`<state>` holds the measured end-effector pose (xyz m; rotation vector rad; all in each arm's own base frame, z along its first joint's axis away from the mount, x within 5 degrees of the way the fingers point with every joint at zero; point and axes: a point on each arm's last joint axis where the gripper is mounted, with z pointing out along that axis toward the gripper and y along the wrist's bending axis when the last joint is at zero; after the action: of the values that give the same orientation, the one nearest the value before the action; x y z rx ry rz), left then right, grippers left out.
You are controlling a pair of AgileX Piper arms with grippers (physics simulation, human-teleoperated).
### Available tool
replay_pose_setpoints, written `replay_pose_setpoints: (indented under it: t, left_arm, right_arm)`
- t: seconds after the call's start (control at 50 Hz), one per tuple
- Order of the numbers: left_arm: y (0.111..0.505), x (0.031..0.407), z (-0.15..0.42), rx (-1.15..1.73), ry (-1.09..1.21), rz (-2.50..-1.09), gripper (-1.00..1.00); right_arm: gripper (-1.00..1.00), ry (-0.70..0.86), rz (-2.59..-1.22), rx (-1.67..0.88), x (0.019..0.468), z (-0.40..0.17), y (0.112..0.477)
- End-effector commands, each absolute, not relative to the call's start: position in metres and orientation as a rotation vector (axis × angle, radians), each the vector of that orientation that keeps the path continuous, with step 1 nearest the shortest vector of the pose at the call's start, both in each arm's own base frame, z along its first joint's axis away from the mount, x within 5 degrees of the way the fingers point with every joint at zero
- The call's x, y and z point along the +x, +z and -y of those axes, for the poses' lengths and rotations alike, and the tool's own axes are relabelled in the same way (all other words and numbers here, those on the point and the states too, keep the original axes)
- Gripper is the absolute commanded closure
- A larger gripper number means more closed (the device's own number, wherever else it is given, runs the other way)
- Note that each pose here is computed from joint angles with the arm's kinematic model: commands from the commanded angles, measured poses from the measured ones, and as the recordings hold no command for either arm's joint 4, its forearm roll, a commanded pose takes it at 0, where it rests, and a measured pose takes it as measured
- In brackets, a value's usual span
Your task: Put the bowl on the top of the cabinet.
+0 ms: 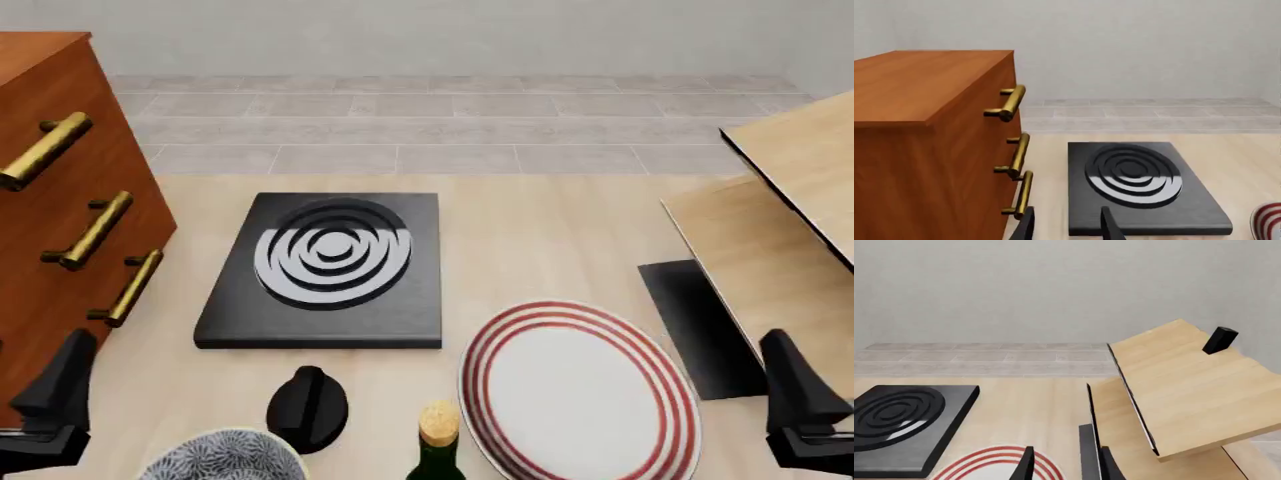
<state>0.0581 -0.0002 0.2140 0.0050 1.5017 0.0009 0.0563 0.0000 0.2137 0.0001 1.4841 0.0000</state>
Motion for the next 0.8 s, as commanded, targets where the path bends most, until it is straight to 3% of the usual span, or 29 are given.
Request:
replay_pose_setpoints:
  t: [0.02,0.34,0.54,0.8]
  left_arm:
    - [0.218,0.058,0.001,0.033,0.010,-1.487,-1.00]
    - [0.220,0.056,0.004,0.104,0.009,-1.521,-1.00]
    - [0.223,0.068,0.007,0.154,-0.019,-1.741,-1.00]
    - [0.239,0.062,0.006,0.158,-0.003,-1.814,-1.00]
  right_arm:
    - [-1.00,0.000,-1.485,0.000,0.057,0.000,0.214]
    - [-1.00,0.000,-1.485,0.000,0.057,0.000,0.214]
    - [-1.00,0.000,-1.485,0.001,0.057,0.000,0.214]
    - [-1.00,0.000,-1.485,0.000,0.057,0.000,0.214]
